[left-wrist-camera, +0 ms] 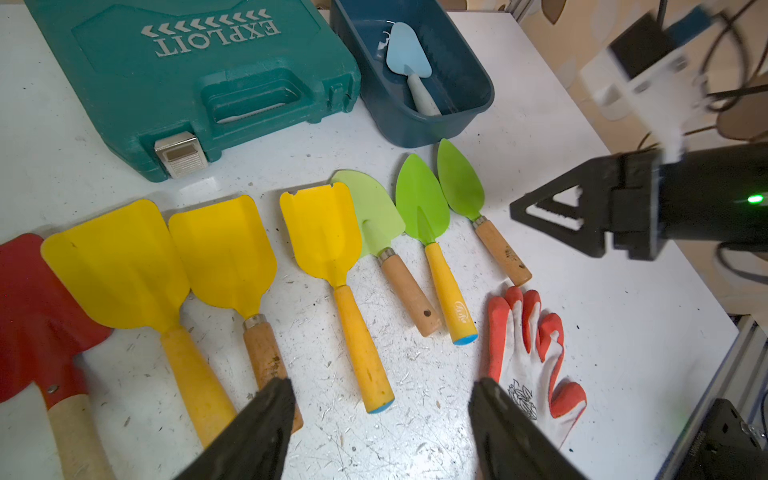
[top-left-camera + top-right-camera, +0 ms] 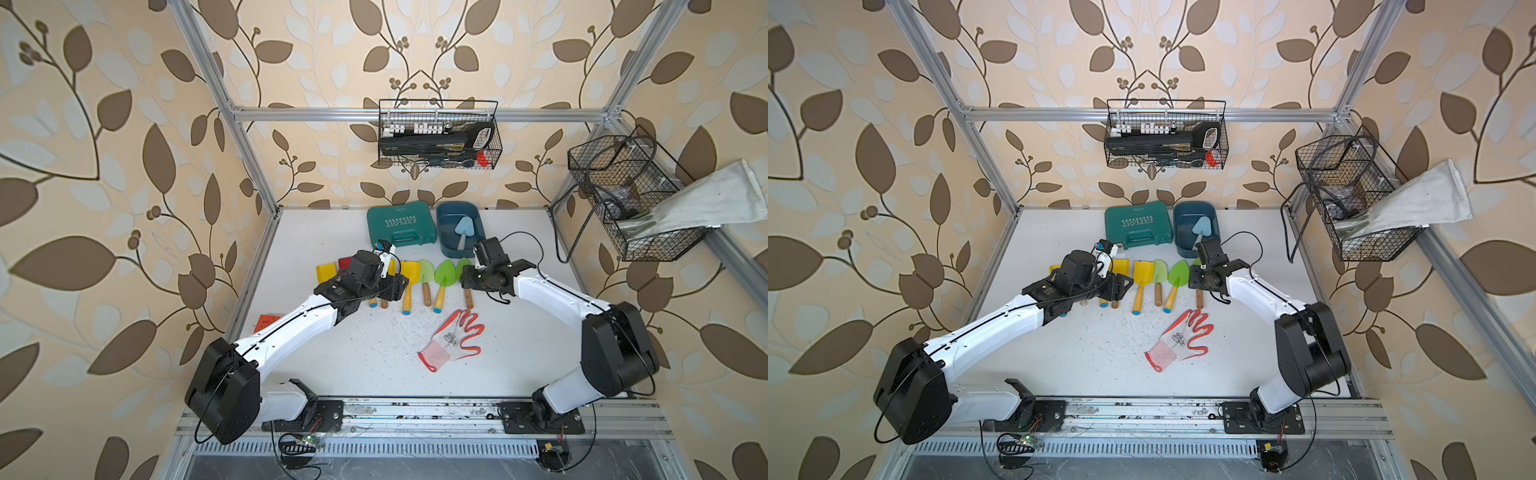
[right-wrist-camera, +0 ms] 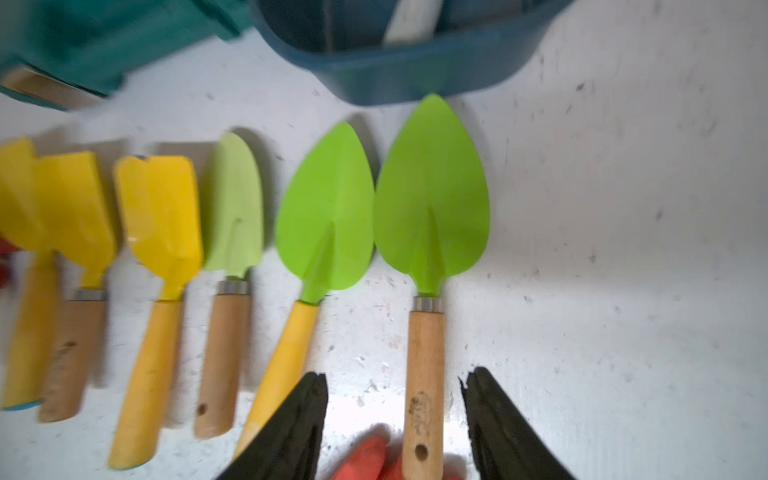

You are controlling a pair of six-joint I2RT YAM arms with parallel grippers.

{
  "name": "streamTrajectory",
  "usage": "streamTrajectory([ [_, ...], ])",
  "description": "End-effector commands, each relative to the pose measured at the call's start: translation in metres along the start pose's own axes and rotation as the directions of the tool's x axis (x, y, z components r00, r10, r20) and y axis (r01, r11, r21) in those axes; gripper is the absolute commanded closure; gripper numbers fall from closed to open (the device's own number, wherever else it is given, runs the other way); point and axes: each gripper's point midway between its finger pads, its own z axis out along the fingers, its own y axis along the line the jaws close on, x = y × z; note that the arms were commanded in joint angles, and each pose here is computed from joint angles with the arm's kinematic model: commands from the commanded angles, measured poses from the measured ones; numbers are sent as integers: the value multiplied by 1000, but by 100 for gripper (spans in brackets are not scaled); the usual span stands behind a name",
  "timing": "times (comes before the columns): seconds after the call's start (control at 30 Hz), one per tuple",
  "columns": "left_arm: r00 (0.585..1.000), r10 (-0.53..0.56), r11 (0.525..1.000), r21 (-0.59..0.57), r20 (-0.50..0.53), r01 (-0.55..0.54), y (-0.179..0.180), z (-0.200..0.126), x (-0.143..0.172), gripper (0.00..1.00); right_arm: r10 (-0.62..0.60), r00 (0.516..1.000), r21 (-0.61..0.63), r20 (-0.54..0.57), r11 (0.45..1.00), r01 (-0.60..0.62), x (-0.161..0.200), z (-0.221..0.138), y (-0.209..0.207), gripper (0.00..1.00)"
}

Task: Take the shovel out of the storage box
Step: Place the shovel at the center of the board.

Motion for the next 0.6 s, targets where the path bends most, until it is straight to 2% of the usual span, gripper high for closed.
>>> streamTrajectory([
  [0.0,998,18,999,27,61,-20,-12,-11,-22,28,-16,997,23,75,1000,14,-22,-22,-2,43],
  [0.13,998,18,999,30,60,-20,-12,-10,-22,28,-23,997,12,78,1000,22,-48,-25,6,45],
  [0.27,998,19,999,34,55,-21,-13,-10,-21,28,-12,999,20,48,1000,11,-77,-11,9,45],
  [0.4,998,18,999,34,55,-20,-13,-10,-21,28,17,1000,31,8,999,-17,-104,16,4,44],
  [0.57,999,12,999,40,38,-14,-13,-5,-18,28,42,997,52,-69,998,-38,-120,61,-6,44],
])
